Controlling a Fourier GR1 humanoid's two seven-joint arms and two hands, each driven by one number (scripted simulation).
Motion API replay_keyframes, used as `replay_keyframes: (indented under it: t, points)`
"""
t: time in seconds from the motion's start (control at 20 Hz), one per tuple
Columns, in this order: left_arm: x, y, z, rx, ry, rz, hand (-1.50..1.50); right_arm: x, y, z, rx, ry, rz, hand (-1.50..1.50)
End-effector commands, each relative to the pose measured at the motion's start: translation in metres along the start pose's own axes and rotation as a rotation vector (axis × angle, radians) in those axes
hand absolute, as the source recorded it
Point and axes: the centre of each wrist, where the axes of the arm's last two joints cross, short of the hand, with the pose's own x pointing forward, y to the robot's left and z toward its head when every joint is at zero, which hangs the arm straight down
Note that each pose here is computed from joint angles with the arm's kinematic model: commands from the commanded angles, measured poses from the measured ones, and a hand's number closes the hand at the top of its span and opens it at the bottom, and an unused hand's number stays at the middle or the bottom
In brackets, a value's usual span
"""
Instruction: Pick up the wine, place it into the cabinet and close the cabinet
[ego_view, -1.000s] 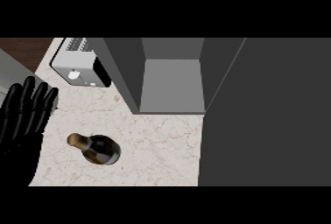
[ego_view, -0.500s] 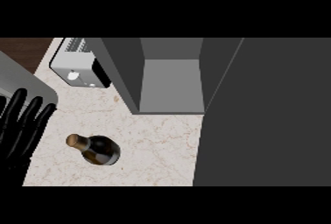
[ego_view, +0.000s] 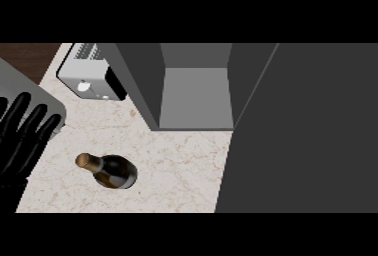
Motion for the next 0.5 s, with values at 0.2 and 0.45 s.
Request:
replay_keyframes:
  t: [0.2,0.45]
  points:
    - [0.021,-0.005,0.012,0.02,-0.038,-0.03,-1.5,0.031,0.009,0.019,-0.041,-0.052,0.064,-1.5]
    - [0.013,0.0,0.0,0.035,-0.016,-0.025,-1.5,0.037,0.006,0.015,-0.048,-0.043,0.058,-1.5]
